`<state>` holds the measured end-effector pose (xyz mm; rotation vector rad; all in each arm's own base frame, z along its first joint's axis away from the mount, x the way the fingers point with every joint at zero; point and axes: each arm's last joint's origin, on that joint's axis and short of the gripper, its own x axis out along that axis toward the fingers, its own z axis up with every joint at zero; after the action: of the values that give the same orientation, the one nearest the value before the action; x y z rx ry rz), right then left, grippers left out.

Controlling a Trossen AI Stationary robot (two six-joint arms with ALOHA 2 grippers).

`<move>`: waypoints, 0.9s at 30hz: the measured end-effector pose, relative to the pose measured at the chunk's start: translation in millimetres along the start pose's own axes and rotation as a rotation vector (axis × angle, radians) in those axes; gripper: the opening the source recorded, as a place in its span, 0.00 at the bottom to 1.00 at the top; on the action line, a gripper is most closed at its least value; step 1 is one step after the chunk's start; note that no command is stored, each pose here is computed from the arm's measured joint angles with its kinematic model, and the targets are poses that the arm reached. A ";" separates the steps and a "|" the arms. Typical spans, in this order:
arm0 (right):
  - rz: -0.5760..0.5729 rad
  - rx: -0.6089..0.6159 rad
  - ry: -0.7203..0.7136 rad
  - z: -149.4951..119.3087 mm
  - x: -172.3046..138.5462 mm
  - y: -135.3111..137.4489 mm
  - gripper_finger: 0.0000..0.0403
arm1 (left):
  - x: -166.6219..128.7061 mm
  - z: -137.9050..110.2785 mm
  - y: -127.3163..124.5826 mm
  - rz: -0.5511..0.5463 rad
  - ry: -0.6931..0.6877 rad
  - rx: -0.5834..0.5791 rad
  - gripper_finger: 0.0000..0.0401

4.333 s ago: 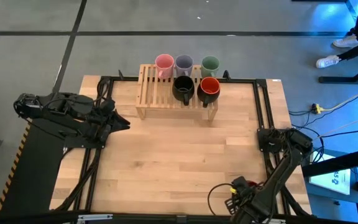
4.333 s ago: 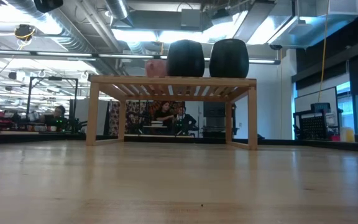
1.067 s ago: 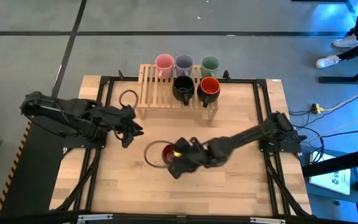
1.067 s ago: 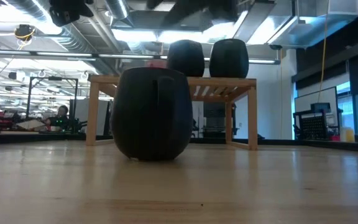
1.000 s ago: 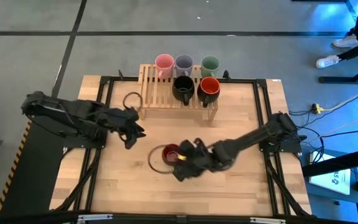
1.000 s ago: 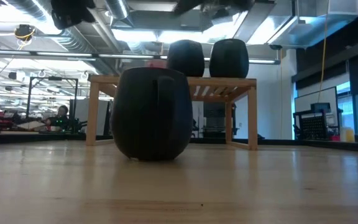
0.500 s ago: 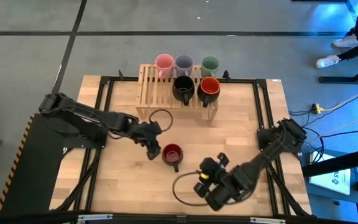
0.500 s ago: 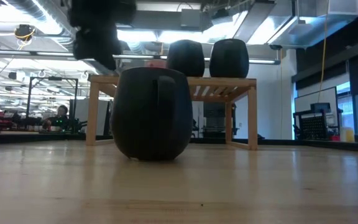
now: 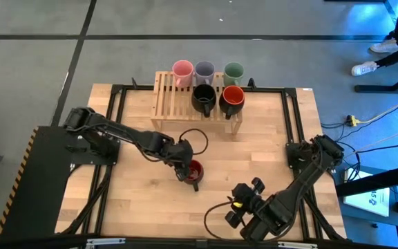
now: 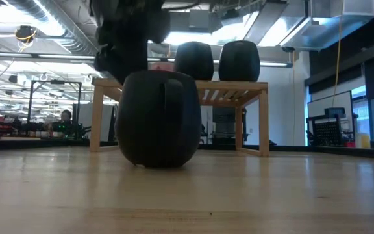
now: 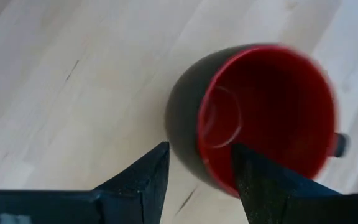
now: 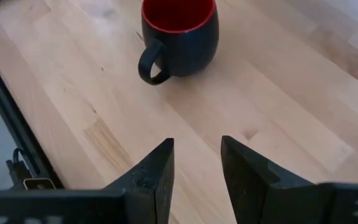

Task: Place coffee mugs
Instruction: Put the black red mug on the shelf

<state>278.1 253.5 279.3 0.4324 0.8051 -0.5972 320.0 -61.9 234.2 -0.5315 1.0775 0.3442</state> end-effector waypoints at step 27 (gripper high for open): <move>-0.021 -0.015 -0.029 1.0 0.4 -2.0 0.29 | 22.2 -8.4 -2.4 0.093 0.104 0.170 0.04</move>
<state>277.6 251.2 279.4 0.4009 0.7864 -0.6152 324.7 -68.4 211.7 -0.3512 1.2226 0.3059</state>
